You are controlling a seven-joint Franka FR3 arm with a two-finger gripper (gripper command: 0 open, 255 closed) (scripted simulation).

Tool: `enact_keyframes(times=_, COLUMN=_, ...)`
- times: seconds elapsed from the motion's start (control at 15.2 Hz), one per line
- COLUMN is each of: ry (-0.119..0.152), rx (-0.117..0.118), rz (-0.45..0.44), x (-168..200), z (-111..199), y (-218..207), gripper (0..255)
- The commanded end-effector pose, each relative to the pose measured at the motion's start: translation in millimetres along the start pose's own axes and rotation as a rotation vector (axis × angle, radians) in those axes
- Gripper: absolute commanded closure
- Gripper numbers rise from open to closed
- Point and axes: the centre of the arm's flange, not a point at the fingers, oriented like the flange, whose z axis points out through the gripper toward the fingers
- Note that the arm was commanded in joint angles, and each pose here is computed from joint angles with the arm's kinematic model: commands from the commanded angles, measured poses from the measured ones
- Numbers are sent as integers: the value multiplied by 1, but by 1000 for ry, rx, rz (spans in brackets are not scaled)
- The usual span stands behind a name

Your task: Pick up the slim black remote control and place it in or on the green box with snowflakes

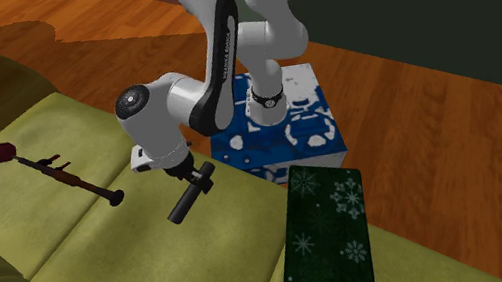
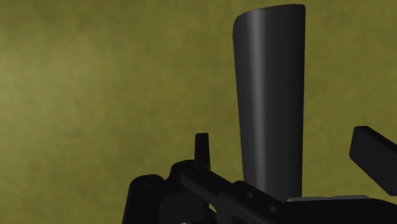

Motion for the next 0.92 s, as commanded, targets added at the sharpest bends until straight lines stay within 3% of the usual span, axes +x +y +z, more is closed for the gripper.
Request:
enact_keyframes(times=0.0, ry=1, rx=0, rz=0, x=-1, z=4, y=1, gripper=0)
enact_keyframes(times=0.46, ry=1, rx=0, rz=0, x=-1, z=4, y=1, gripper=0)
enact_keyframes(times=0.53, ry=1, rx=0, rz=0, x=-1, z=4, y=1, gripper=255)
enact_keyframes(times=0.86, ry=1, rx=0, rz=0, x=-1, z=4, y=1, gripper=255)
